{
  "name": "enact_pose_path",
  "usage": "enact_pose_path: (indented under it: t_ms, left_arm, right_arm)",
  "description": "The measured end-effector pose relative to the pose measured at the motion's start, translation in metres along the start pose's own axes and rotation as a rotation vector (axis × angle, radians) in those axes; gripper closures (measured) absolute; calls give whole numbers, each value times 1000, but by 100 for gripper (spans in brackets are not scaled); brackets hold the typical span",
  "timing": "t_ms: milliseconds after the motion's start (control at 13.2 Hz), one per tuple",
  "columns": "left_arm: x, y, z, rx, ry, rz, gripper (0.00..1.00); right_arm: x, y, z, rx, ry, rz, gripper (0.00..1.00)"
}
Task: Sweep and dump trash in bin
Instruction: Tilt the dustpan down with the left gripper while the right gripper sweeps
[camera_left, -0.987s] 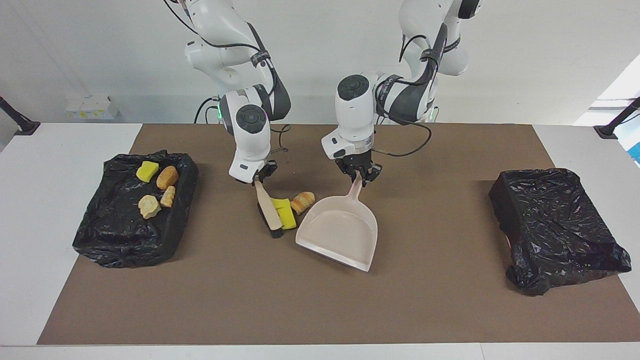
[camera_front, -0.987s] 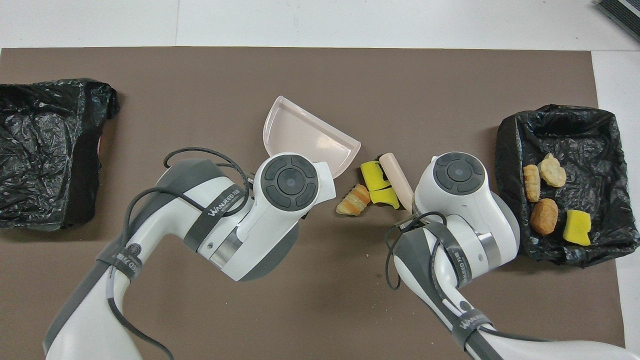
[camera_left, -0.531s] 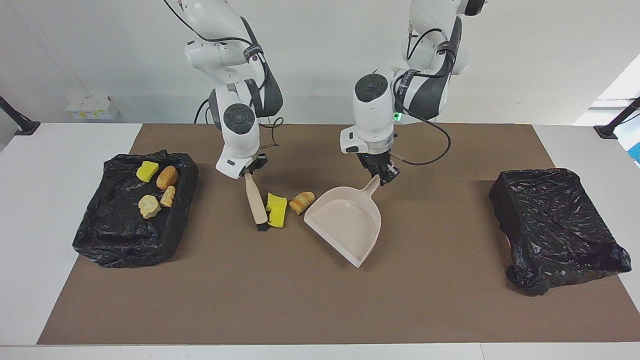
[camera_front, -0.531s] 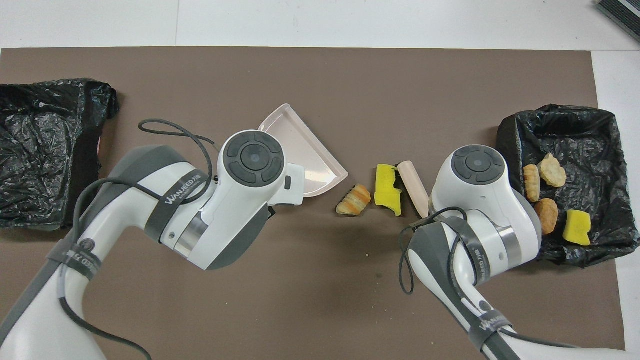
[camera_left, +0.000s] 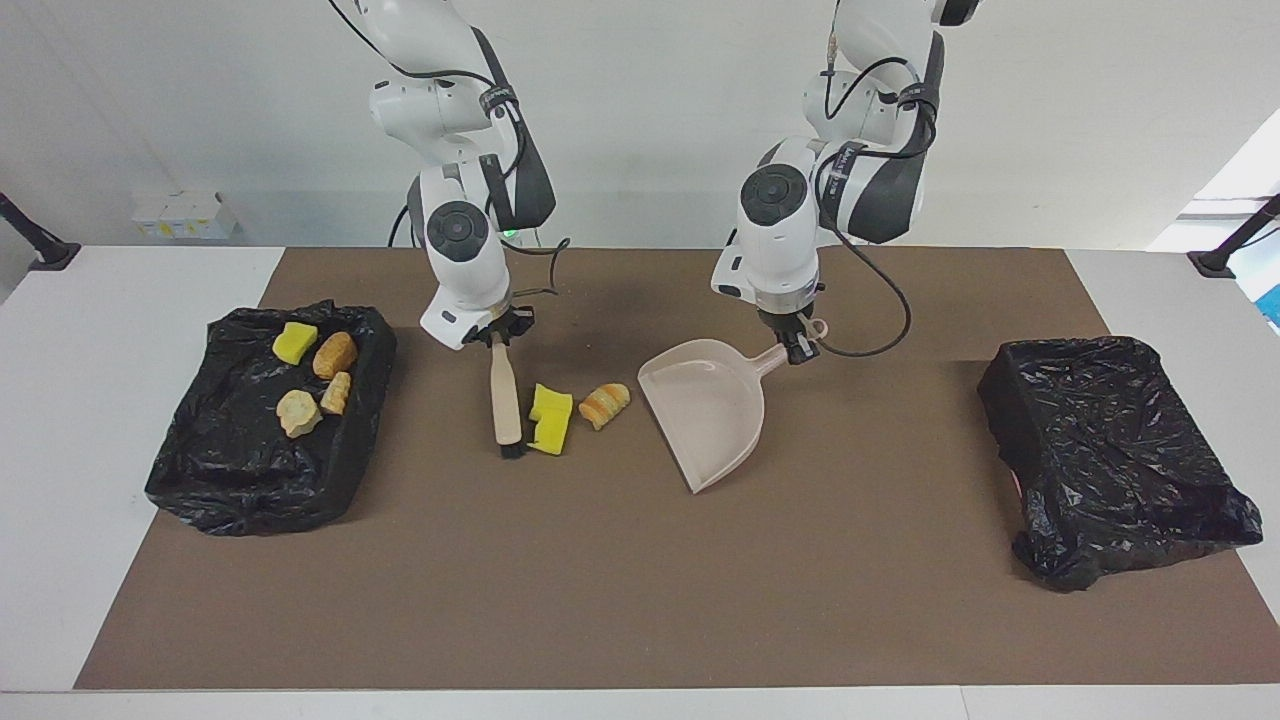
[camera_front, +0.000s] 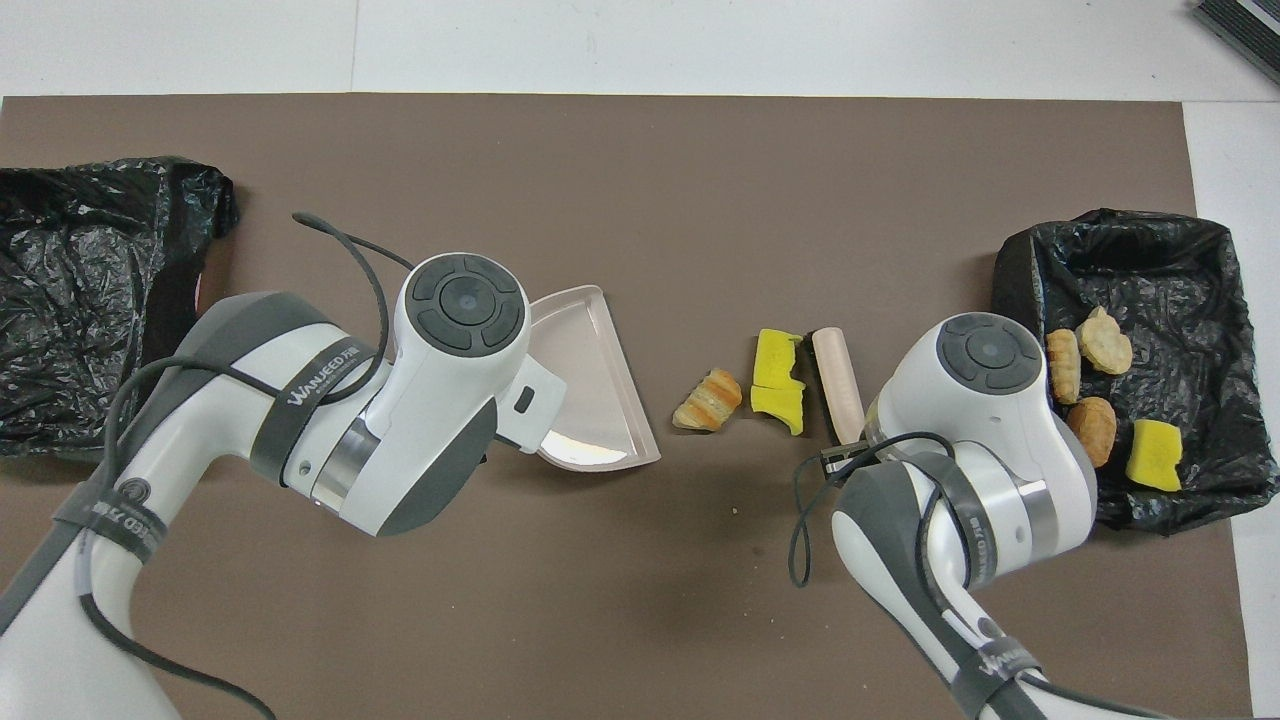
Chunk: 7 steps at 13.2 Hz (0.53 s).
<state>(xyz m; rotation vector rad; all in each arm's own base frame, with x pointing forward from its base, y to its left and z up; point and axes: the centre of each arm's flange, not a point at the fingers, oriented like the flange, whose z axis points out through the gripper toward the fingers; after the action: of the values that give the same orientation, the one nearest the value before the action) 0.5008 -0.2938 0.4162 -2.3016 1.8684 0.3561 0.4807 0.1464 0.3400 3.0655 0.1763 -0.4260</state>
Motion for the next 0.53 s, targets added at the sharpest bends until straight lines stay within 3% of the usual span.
enact_pose_path:
  t_ms: [531]
  left_arm:
    - [-2, 13, 22, 39, 22, 91, 69]
  right_arm:
    - [-8, -79, 16, 9, 85, 151, 75]
